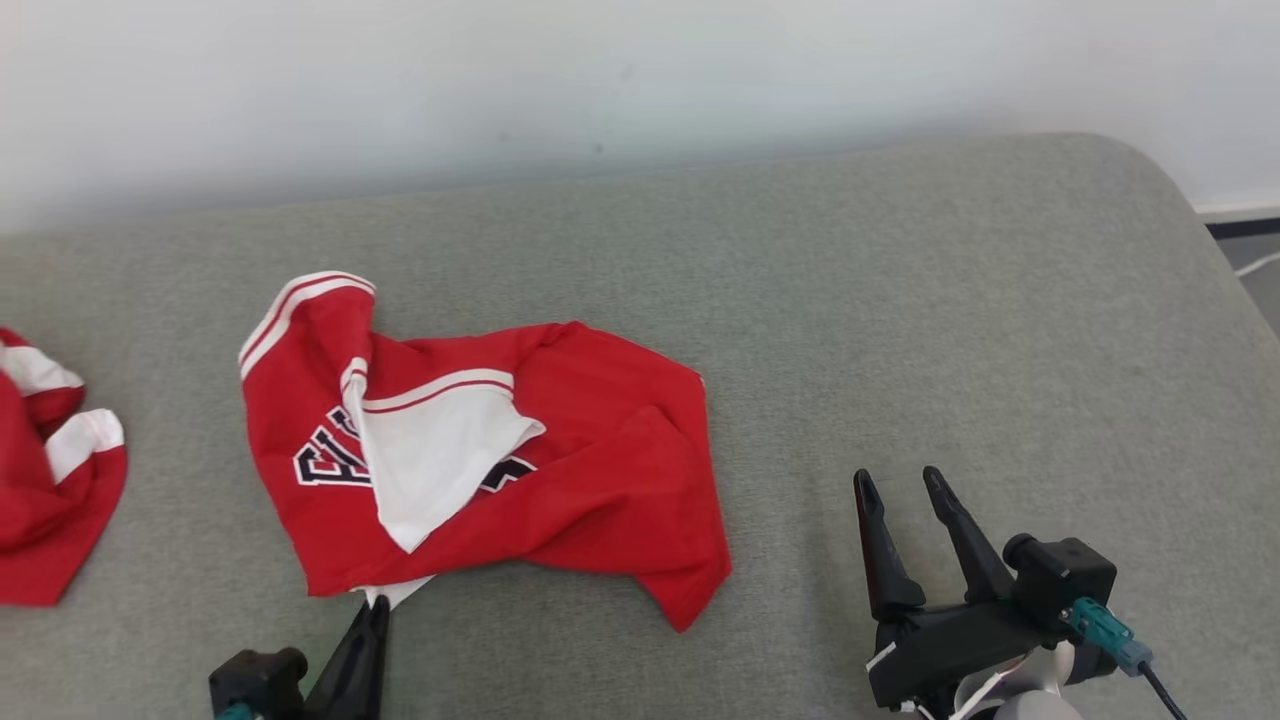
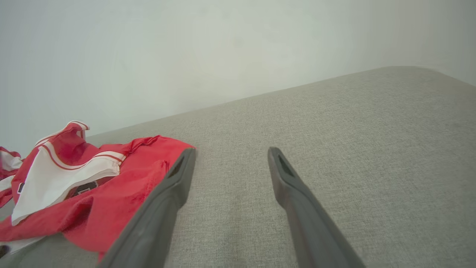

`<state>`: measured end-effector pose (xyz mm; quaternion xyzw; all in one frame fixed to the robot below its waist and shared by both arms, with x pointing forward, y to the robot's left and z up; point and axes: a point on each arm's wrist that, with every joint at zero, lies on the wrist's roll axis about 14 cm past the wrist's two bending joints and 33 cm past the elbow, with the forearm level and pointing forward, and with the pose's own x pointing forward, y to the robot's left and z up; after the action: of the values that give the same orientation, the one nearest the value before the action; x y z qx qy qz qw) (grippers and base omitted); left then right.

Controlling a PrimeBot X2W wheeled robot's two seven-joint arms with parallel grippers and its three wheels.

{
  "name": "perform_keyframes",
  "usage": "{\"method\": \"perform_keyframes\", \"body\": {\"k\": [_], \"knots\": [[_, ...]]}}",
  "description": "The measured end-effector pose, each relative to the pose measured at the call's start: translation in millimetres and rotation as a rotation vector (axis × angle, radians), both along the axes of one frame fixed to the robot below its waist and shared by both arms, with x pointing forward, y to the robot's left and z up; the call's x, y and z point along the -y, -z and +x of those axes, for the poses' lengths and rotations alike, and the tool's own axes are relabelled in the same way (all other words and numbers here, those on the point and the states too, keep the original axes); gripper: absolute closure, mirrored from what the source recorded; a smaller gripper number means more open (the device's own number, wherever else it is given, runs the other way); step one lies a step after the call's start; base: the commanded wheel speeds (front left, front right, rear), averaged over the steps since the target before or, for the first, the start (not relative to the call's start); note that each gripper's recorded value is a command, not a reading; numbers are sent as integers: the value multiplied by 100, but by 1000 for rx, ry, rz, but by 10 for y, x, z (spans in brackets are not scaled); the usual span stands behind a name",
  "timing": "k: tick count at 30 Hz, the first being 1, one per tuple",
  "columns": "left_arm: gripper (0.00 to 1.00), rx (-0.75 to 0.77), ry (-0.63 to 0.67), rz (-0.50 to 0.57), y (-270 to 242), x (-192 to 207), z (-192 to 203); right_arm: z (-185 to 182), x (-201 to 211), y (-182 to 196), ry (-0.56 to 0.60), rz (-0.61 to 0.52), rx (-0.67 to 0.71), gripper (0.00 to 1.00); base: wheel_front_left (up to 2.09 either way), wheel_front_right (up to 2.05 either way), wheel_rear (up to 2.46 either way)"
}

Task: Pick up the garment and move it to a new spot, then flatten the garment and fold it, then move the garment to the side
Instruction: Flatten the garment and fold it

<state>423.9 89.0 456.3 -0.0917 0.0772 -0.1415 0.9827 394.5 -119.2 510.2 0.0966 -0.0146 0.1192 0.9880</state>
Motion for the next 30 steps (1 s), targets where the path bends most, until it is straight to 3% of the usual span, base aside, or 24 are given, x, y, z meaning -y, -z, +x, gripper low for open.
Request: {"method": "perform_keyframes", "body": {"k": [14,22,30], "knots": [[100,58,-175,22,-380,-580,-500,35,-428,-36,-122,23,8,0,0,0,0],[100,62,-277,87,-465,-943,-681,74,-616,-15,-175,27,1,0,0,0,0],[100,11,-285,102,-317,-978,-742,87,-642,16,-183,23,-10,0,0,0,0]]}}
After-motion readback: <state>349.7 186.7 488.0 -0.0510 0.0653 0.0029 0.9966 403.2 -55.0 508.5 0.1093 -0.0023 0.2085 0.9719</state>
